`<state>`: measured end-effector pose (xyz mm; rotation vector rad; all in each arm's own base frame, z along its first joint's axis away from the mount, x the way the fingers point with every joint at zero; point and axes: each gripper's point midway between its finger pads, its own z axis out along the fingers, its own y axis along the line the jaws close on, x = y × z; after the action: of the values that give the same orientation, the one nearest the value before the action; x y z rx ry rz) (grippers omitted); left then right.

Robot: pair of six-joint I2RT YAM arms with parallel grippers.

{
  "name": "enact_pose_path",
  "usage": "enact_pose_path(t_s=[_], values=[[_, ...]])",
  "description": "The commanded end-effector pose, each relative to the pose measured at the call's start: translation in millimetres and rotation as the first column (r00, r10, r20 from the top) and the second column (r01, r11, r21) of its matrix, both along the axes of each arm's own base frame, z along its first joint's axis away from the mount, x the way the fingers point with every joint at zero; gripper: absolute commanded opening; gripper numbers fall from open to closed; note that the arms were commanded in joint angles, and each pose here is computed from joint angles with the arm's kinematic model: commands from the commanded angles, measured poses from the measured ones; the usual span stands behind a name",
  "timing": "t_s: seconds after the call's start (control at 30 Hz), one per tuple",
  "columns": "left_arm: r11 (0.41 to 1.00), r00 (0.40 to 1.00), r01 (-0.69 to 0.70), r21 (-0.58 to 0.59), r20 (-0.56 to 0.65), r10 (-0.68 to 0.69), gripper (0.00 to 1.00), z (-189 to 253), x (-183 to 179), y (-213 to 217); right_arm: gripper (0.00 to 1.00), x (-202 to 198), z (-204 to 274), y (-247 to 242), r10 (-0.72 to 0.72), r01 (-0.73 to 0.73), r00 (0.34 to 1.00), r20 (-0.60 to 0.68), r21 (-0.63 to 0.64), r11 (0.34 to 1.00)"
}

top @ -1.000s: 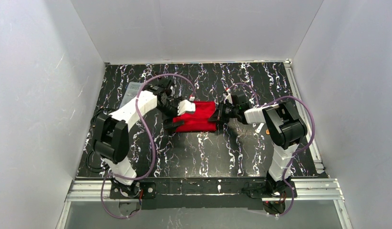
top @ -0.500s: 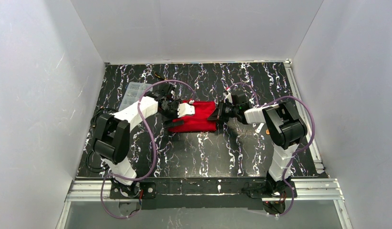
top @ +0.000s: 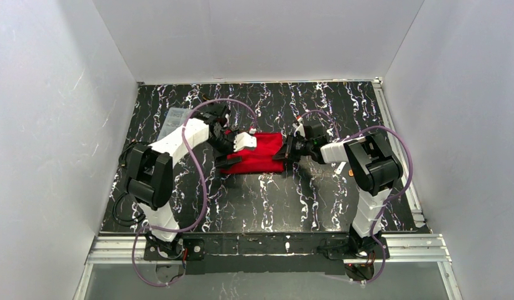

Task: Fold the napkin into a case and place the utensils inside
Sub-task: Fold the 2/3-rectangle-folded napkin at the center of the board.

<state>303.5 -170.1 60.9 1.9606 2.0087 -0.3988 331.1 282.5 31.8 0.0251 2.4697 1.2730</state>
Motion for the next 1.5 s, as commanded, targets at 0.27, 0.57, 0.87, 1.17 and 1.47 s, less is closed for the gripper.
enact_pose_path(t_s=[0.27,0.57,0.87,1.17,1.47], values=[[0.999,0.999,0.035,-0.008,-0.012,-0.036,0.68,-5.5,-20.5,7.0,0.08,1.2,16.7,2.9,0.02,-0.021,0.998,0.052,0.032,0.999],[0.998,0.99,-0.045,0.043,0.137,0.039,0.43,-20.9,24.7,7.5,0.08,4.6,30.0,6.8,0.022,-0.027,0.997,0.068,0.065,0.998],[0.999,1.0,-0.01,0.053,-0.02,0.011,0.26,-30.6,-9.0,6.2,0.12,5.4,43.8,9.9,0.029,-0.037,0.996,0.088,0.093,0.995],[0.998,0.998,-0.039,0.049,-0.041,0.041,0.0,-25.9,-6.1,2.8,0.27,9.6,69.2,5.3,0.031,-0.048,0.989,0.145,0.116,0.992],[0.998,0.998,-0.048,0.045,-0.045,0.05,0.0,-24.5,-4.6,1.0,0.44,5.3,68.8,-41.8,-0.002,0.004,0.987,0.159,-0.014,1.0]])
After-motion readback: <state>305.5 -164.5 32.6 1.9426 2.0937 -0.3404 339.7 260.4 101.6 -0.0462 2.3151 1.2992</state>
